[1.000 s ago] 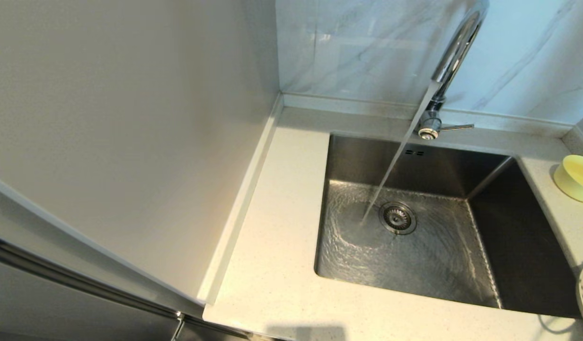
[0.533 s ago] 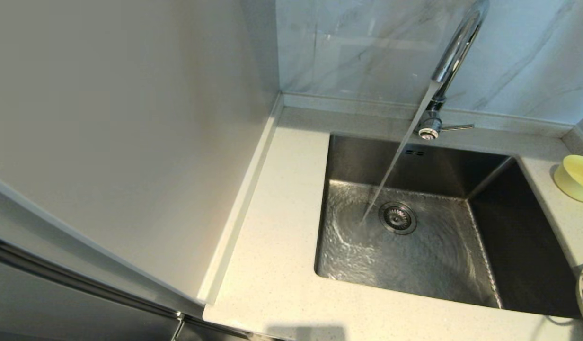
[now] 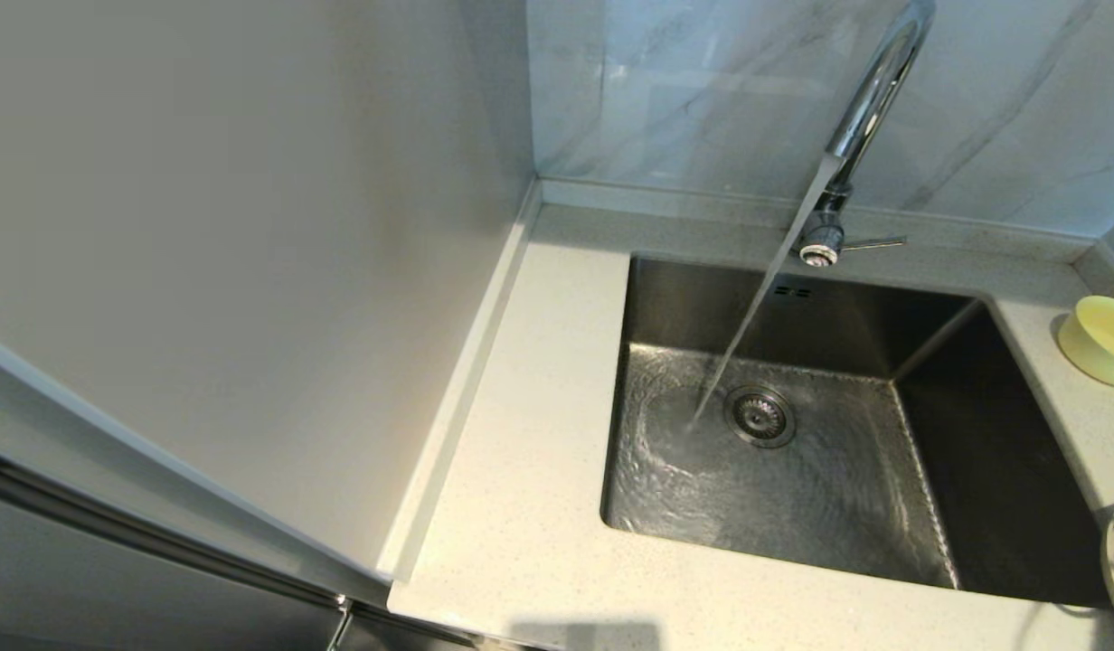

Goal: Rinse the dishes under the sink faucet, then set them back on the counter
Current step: Pick up the chopsticks

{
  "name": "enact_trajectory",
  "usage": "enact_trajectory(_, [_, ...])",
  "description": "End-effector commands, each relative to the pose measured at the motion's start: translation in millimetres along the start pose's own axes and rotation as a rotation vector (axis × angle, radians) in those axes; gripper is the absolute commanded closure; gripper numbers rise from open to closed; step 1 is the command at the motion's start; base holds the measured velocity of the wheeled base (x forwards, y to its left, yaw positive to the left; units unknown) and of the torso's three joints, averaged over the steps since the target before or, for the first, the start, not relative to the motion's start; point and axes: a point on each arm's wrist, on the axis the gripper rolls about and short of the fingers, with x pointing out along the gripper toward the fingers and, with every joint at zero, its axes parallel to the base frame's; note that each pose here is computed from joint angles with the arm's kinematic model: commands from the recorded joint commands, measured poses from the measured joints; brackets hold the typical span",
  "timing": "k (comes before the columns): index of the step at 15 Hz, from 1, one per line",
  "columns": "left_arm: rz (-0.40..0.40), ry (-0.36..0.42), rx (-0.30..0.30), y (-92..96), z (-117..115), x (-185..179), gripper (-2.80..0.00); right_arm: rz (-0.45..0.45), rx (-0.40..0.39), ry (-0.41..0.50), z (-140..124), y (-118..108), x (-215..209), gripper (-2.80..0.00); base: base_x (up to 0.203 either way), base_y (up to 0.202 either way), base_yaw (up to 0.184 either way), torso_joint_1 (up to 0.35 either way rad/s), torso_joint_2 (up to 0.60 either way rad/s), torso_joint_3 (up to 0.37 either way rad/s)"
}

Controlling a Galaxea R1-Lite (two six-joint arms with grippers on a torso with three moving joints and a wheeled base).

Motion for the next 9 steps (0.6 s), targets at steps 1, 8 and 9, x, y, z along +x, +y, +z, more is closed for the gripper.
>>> enact_trajectory(1, [0.0,0.0,0.0,0.0,0.0,0.0,0.0,0.002,-0.001,0.012,-1.4,0.0,1.9,-2.8,0.0,0.0,0.0,0.0,0.0,0.0])
enact_trajectory(8, [0.0,0.0,0.0,0.0,0.0,0.0,0.0,0.005,-0.001,0.029,-2.6,0.0,5.5,0.0,0.0,0.0,0.0,0.0,0.0,0.0])
enact_trajectory(9, [0.0,0.0,0.0,0.0,0.0,0.0,0.0,0.006,-0.002,0.029,-2.5,0.2,5.6,0.0,0.0,0.0,0.0,0.0,0.0,0.0])
